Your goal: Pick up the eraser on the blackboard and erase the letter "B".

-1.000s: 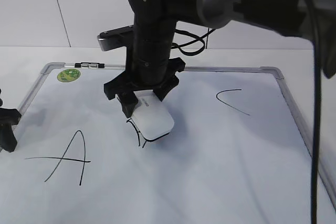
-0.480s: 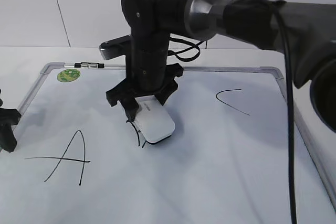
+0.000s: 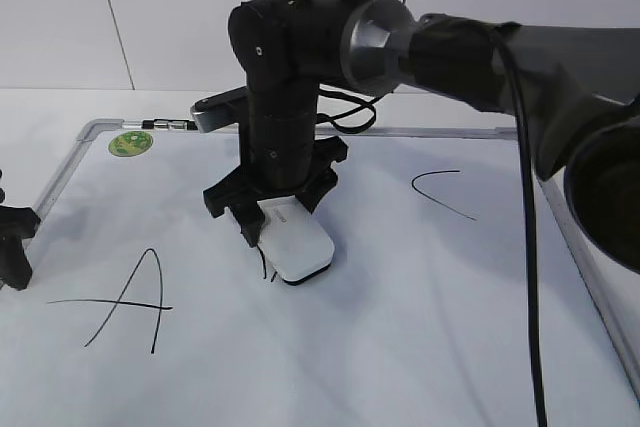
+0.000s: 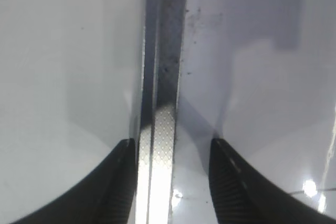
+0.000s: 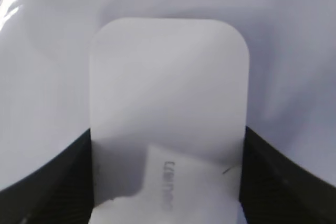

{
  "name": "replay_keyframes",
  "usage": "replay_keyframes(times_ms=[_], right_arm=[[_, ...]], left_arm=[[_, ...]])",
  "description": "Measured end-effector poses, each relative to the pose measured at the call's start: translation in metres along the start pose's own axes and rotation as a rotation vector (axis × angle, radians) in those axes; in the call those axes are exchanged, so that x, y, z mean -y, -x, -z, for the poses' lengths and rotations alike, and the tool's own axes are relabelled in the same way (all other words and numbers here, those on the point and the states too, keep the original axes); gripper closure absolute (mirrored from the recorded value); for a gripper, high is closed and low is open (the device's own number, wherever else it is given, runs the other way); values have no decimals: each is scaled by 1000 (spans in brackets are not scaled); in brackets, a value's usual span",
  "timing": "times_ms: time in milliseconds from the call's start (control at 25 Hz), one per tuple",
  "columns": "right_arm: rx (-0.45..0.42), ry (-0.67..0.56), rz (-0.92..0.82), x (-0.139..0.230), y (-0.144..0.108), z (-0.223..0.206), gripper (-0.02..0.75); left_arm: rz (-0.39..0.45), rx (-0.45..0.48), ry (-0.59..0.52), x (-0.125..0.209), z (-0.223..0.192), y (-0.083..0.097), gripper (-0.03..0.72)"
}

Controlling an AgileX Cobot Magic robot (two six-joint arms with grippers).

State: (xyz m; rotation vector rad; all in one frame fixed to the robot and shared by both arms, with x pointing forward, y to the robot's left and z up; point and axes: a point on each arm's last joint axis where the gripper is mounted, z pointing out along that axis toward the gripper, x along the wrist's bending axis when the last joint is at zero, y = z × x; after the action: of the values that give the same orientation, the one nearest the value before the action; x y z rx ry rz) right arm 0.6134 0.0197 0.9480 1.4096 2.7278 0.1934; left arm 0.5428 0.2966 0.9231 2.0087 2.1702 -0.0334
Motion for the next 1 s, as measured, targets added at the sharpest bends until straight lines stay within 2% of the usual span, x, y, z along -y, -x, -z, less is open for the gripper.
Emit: replay_keyframes(times_ms=[160,480,600,760,920,1000], right_arm=[[-47,-4,-5,0,-5,0,164],[-97,-12,54,5,-42,0,164],[-70,-7,74,6,-44,0,164],[24,5,81,5,-38,0,164],[128,17,74,1,-16,-1,164],[149,17,51,-1,-1,-1,164]], left_arm=[[0,0,0,0,0,0,345],[0,0,-2,0,0,0,345],[0,0,-1,0,0,0,345],[-1,-1,-1,0,0,0,345],[-1,-1,-1,0,0,0,345],[-1,-1,-1,0,0,0,345]])
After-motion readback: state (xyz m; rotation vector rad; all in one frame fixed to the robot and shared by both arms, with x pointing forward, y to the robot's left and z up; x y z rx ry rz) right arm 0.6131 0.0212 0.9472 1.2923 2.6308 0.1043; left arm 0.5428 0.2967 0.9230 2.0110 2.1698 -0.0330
